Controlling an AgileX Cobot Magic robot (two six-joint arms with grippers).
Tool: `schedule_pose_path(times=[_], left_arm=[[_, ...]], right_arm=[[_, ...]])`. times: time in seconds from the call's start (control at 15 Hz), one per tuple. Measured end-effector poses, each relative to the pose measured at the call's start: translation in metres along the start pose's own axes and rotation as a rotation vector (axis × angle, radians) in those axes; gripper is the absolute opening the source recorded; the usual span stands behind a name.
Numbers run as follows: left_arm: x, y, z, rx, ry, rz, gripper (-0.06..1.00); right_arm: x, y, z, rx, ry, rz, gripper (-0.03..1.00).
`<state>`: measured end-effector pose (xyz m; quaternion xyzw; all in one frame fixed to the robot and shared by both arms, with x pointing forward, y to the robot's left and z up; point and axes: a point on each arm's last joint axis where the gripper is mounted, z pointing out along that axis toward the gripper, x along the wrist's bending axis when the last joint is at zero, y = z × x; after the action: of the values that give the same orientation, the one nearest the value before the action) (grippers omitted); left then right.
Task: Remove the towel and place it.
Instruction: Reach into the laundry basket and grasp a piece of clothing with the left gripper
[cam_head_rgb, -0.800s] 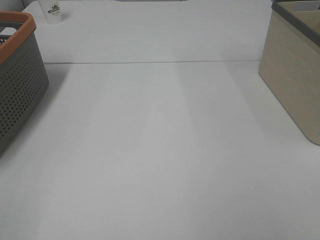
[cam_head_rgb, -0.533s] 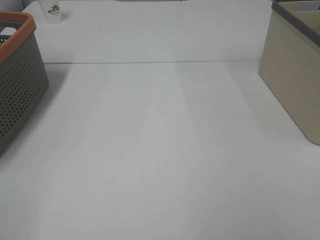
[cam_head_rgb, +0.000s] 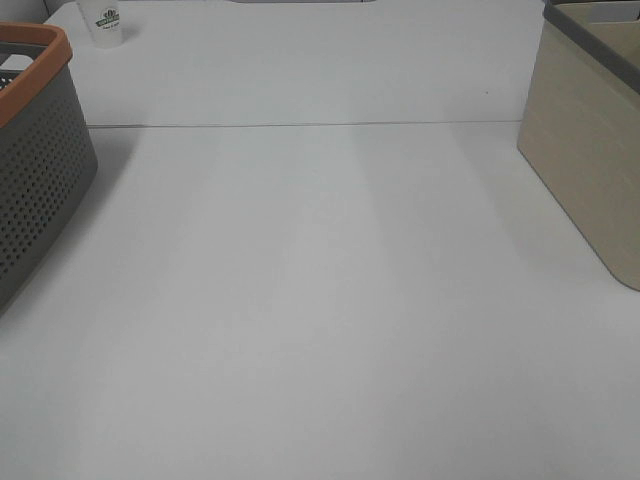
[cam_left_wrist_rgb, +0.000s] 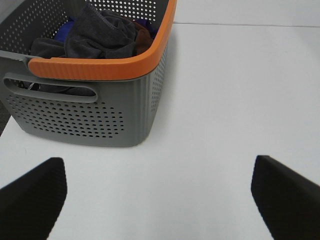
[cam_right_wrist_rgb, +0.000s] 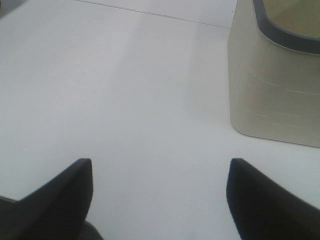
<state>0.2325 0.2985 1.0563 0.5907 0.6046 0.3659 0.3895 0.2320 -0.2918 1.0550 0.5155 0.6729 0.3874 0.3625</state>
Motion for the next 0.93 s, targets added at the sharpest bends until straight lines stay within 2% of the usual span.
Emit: schedule_pose_path(times=[0.93], left_arm=[[0.0000, 0.0000, 0.0000, 0.000, 0.000, 0.000, 0.91]], right_arm=[[0.0000, 0.0000, 0.0000, 0.000, 0.000, 0.001, 0.74]])
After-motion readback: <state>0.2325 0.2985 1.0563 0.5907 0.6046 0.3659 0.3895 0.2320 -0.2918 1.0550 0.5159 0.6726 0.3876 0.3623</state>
